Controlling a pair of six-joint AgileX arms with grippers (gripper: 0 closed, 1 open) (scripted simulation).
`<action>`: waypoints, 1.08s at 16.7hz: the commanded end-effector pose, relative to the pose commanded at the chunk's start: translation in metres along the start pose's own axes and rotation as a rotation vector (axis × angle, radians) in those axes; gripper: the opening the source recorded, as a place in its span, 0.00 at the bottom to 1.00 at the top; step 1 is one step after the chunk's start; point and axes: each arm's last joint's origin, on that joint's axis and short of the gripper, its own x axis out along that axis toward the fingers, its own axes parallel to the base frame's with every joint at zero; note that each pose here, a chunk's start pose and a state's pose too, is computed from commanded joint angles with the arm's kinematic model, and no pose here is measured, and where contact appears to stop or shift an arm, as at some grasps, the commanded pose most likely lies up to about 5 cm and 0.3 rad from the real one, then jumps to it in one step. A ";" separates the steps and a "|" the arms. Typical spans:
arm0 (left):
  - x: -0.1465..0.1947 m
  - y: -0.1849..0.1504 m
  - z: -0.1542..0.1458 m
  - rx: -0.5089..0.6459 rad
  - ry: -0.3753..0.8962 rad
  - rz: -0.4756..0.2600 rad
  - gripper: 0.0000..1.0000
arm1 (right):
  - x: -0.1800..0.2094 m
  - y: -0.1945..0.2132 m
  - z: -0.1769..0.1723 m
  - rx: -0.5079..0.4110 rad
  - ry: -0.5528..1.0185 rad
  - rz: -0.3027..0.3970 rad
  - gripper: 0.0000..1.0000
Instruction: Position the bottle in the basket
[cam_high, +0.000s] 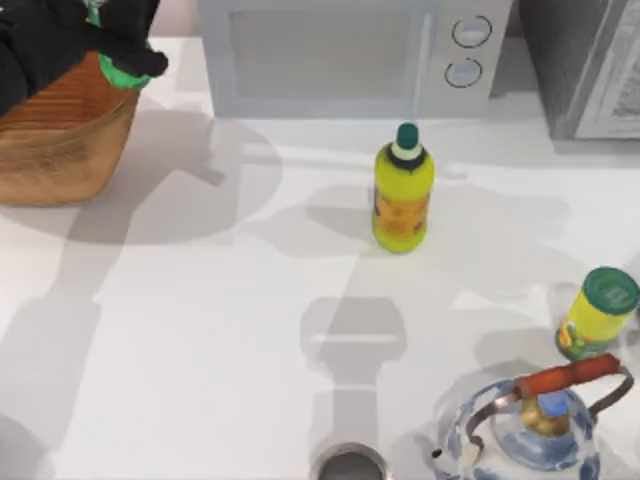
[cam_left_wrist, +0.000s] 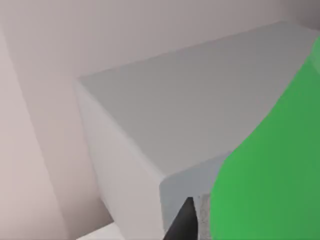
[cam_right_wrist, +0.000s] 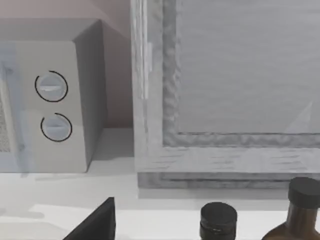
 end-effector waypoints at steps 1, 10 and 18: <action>-0.008 0.012 0.012 -0.023 0.016 0.072 0.00 | 0.000 0.000 0.000 0.000 0.000 0.000 1.00; -0.058 0.071 0.053 -0.161 0.077 0.471 0.00 | 0.000 0.000 0.000 0.000 0.000 0.000 1.00; -0.028 0.084 0.030 -0.159 0.079 0.473 0.00 | 0.000 0.000 0.000 0.000 0.000 0.000 1.00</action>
